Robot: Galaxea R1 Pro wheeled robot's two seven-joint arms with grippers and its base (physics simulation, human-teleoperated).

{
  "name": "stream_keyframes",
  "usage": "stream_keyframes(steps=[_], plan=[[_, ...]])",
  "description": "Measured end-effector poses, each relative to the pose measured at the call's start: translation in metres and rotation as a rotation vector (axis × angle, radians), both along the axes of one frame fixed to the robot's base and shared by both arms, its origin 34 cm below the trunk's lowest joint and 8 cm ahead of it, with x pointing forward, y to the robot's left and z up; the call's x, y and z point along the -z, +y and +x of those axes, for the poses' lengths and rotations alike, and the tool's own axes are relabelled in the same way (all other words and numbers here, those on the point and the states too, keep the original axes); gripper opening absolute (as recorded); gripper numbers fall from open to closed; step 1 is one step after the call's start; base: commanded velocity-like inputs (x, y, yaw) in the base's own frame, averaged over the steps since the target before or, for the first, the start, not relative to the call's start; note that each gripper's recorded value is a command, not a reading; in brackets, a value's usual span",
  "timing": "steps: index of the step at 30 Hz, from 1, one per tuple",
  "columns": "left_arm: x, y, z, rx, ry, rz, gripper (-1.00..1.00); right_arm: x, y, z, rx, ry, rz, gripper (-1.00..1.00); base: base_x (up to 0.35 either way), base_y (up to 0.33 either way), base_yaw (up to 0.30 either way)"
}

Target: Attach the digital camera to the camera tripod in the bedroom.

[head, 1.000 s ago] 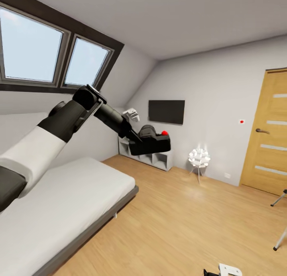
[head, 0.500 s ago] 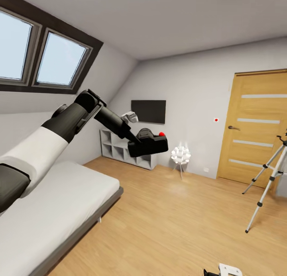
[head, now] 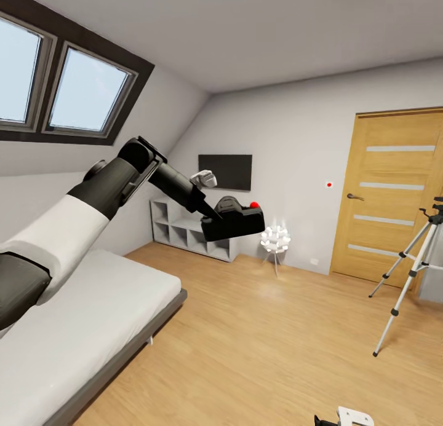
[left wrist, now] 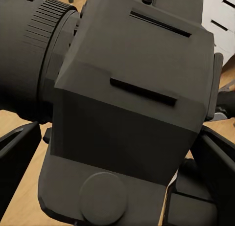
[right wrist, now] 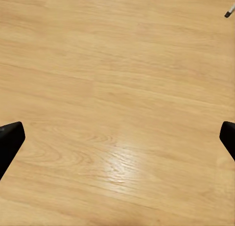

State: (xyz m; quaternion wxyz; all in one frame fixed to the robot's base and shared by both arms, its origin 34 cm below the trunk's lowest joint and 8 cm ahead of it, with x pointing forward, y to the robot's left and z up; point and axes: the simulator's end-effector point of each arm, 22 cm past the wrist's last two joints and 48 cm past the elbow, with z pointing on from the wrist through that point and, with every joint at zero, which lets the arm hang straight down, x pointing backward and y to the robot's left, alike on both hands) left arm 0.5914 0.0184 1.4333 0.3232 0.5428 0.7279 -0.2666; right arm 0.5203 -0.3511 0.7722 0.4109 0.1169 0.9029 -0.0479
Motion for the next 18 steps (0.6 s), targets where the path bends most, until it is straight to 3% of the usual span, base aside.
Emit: stream_keyframes(steps=[6, 18], plan=[[0.0008, -0.0012, -0.0009, 0.002, -0.002, 0.005, -1.0, -0.0002, -0.0001, -0.0002, 0.0, 0.0, 0.0, 1.0, 0.11, -0.052, 0.0], [0.0015, -0.001, -0.001, 0.001, -0.002, 0.008, -1.0, -0.0005, 0.0, -0.0001, 0.0, -0.001, 0.0, 1.0, 0.297, -0.111, 0.0]])
